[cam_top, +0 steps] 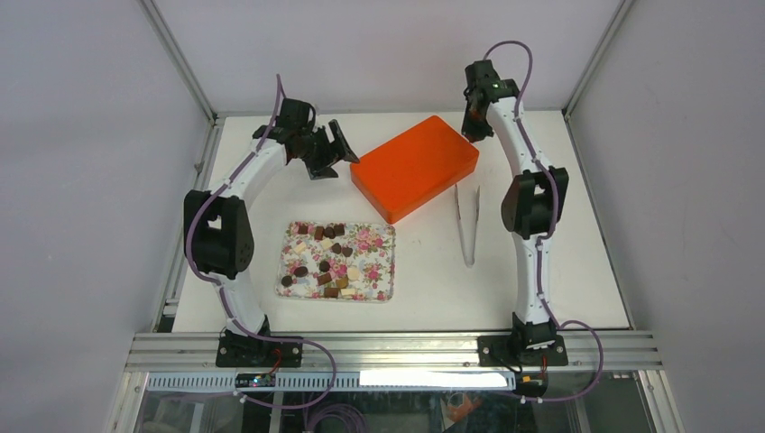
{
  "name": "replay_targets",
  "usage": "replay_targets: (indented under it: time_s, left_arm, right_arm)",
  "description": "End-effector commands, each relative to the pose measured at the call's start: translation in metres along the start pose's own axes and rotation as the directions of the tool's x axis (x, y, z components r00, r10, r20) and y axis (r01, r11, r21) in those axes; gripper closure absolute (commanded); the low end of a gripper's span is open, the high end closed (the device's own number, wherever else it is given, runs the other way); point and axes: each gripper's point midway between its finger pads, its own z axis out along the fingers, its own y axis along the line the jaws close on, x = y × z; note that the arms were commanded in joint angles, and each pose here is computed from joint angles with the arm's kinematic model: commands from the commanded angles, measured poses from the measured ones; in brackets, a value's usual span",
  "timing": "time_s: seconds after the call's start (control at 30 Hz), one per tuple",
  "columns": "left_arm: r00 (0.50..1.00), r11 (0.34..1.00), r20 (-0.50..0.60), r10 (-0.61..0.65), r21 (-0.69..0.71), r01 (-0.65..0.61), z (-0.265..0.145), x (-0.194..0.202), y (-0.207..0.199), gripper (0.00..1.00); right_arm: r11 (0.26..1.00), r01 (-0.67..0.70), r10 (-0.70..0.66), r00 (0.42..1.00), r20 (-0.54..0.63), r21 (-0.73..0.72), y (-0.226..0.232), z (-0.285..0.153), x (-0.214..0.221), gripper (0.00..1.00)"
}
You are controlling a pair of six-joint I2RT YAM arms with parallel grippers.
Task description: Pack the chocolate
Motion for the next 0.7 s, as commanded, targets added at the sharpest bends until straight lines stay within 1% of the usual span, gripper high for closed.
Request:
replay_targets:
  time_s: [0.0,0.07,0.17,0.27,0.37,0.43,0.47,0.5,0.57,0.67]
  left_arm:
    - [0.995,0.996,0.077,0.057,0.06,-0.062,-0.027,-0.01,-0.026,0.22]
    - [0.995,0.996,0.079,0.057,0.059,-0.062,-0.029,-0.009,-0.025,0.22]
    - [0.995,0.996,0.083,0.059,0.054,-0.064,-0.03,-0.008,-0.024,0.23]
    - [0.995,0.997,0.082,0.063,0.05,-0.067,-0.031,-0.006,-0.022,0.22]
    - [0.995,0.997,0.08,0.06,0.042,-0.064,-0.03,-0.004,-0.019,0.22]
    - [0.996,0.997,0.07,0.056,0.045,-0.059,-0.03,-0.001,-0.018,0.22]
    - [0.996,0.997,0.067,0.056,0.048,-0.059,-0.03,-0.001,-0.019,0.22]
    - [0.996,0.997,0.066,0.055,0.047,-0.058,-0.031,0.001,-0.018,0.22]
    - [0.996,0.997,0.064,0.054,0.045,-0.057,-0.031,0.002,-0.017,0.22]
    - [0.996,0.997,0.068,0.055,0.049,-0.058,-0.033,0.001,-0.019,0.22]
  right_arm:
    - [0.992,-0.061,0.091,0.952,0.291,-0.109,0.003,-0.101,-0.075,1.0]
    - [0.992,-0.072,0.1,0.948,0.303,-0.102,-0.002,-0.097,-0.081,1.0]
    - [0.993,-0.097,0.112,0.96,0.256,-0.072,-0.011,-0.069,-0.075,1.0]
    - [0.994,-0.103,0.109,0.982,0.157,-0.048,-0.011,-0.022,-0.051,1.0]
    - [0.997,-0.079,0.079,0.997,0.017,0.005,-0.013,0.035,-0.006,1.0]
    - [0.997,-0.069,0.072,0.995,-0.068,0.038,-0.017,0.05,0.015,1.0]
    - [0.996,-0.072,0.076,0.993,-0.091,0.053,-0.019,0.048,0.02,1.0]
    - [0.995,-0.078,0.083,0.993,-0.085,0.056,-0.021,0.042,0.019,1.0]
    - [0.995,-0.104,0.104,0.995,0.004,0.007,-0.018,0.011,-0.002,1.0]
    - [0.986,-0.132,0.149,0.971,0.186,-0.097,-0.015,-0.058,-0.046,1.0]
